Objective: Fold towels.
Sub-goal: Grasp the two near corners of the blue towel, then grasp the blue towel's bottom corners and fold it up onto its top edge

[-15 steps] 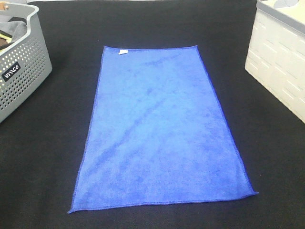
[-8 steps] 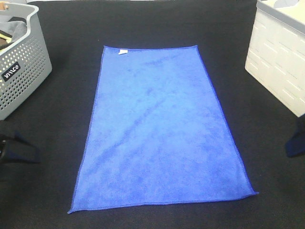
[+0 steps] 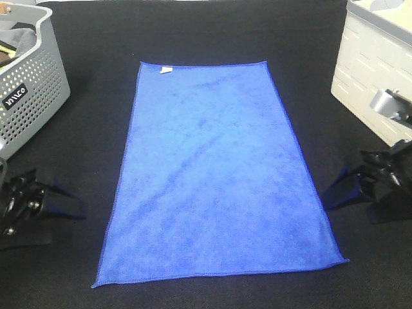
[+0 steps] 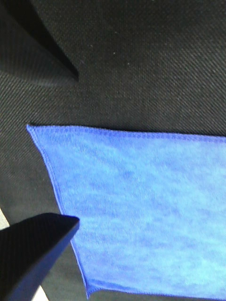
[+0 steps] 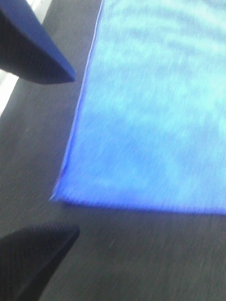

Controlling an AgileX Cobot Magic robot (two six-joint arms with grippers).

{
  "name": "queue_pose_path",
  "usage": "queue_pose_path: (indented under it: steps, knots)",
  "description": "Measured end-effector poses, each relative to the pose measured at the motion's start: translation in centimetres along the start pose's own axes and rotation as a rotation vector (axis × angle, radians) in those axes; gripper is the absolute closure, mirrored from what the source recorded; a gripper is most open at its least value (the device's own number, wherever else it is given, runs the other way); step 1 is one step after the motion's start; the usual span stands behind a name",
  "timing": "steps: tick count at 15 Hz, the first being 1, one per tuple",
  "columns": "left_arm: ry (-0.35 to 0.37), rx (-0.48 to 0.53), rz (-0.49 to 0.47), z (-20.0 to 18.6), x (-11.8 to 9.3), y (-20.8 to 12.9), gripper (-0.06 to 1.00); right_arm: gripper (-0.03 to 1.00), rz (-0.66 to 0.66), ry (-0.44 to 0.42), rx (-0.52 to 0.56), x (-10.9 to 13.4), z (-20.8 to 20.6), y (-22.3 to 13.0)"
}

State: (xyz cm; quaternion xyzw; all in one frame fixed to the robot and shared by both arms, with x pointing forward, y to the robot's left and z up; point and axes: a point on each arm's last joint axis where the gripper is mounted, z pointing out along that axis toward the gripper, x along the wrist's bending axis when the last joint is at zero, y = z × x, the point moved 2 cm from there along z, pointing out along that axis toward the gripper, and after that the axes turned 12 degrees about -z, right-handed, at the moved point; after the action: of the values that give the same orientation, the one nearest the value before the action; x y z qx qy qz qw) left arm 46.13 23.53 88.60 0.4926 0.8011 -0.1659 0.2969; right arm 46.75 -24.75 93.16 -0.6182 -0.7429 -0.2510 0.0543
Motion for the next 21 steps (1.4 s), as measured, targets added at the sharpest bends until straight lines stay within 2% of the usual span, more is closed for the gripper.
queue_pose_path:
  steps: [2, 6, 9, 11, 14, 16, 18, 19, 20, 21]
  knots:
    - [0.018, 0.034, -0.007, 1.3, 0.8, 0.2, 0.23, 0.21, 0.011, 0.045, 0.004, -0.3, 1.5, 0.3]
    - [0.044, 0.07, -0.003, 3.1, 1.2, 1.1, 0.23, 0.21, 0.025, 0.057, 0.044, -1.3, 3.6, 0.3]
    - [0.063, 0.093, 0.042, 4.9, 0.2, 0.7, 0.23, 0.21, 0.064, 0.063, 0.11, -2.0, 5.4, -0.3]
    - [0.057, 0.09, 0.013, 5.6, -0.1, 0.6, 0.23, 0.21, 0.036, 0.061, 0.155, -1.4, 6.7, -0.8]
    - [0.033, 0.118, 0.019, 6.7, -1.0, 0.5, 0.25, 0.24, 0.024, 0.052, 0.16, -0.4, 8.0, -0.8]
    - [0.028, 0.128, 0.038, 7.3, -1.6, 0.6, 0.31, 0.35, 0.066, 0.048, 0.139, -0.3, 8.4, -0.6]
    - [0.046, 0.126, 0.029, 7.9, -1.4, 0.8, 0.53, 0.59, 0.087, 0.003, 0.106, -0.9, 8.7, -0.2]
    - [0.069, 0.116, 0.031, 8.0, -1.1, 0.9, 0.74, 0.76, 0.087, -0.01, 0.097, -1.1, 8.7, -0.1]
    - [0.083, 0.112, 0.034, 8.1, -0.9, 1.0, 0.88, 0.88, 0.087, -0.011, 0.096, -1.1, 8.7, -0.1]
    - [0.084, 0.113, 0.033, 8.1, -0.8, 1.0, 0.93, 0.96, 0.087, -0.011, 0.096, -1.1, 8.7, -0.1]
